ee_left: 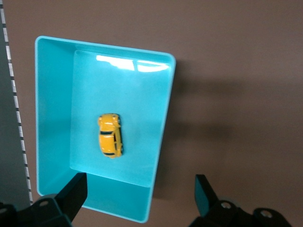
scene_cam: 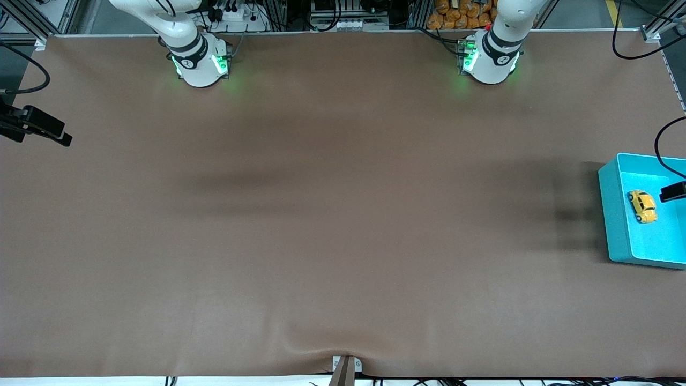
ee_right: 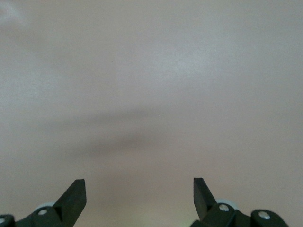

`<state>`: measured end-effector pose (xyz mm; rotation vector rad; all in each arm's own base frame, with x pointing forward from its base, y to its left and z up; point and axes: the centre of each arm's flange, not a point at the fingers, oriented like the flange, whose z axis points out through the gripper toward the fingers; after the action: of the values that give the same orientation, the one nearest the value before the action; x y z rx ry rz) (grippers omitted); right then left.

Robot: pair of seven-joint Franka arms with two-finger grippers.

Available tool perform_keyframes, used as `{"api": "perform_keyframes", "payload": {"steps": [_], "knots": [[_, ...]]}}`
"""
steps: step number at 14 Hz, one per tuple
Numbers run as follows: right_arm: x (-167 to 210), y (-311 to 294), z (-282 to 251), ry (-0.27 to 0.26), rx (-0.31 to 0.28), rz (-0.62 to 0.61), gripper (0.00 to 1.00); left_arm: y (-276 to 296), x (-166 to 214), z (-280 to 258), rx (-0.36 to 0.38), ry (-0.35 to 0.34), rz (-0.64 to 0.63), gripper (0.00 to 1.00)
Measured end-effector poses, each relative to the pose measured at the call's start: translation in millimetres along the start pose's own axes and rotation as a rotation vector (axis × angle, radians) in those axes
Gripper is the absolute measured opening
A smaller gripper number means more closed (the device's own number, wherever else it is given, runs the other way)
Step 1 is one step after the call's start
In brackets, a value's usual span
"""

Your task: Wind and store yellow beetle car

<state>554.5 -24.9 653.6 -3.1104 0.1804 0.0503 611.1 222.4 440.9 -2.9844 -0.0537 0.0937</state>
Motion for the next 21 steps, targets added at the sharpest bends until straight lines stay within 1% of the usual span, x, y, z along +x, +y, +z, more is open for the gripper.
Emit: {"api": "perform_keyframes", "payload": {"steps": [1,3,8,14,16,21], "knots": [[0,0,0,0.0,0.0,0.0,1.0,14,0,-8,0.0,-0.011,-0.009,1.0],[0,0,0,0.0,0.0,0.0,1.0,38,-1,-30,-0.002,-0.002,-0.021,1.0],[0,0,0,0.0,0.0,0.0,1.0,82,-22,-93,-0.045,0.005,-0.05,1.0],[0,3,0,0.001,0.0,0.005,1.0,165,-56,-158,-0.055,-0.013,0.035,1.0],[0,3,0,0.001,0.0,0.006,1.0,188,-71,-177,-0.069,-0.021,0.068,1.0],[1,7,0,0.004,0.002,0.012,1.0,216,-102,-230,-0.079,-0.008,0.085,1.0]]}}
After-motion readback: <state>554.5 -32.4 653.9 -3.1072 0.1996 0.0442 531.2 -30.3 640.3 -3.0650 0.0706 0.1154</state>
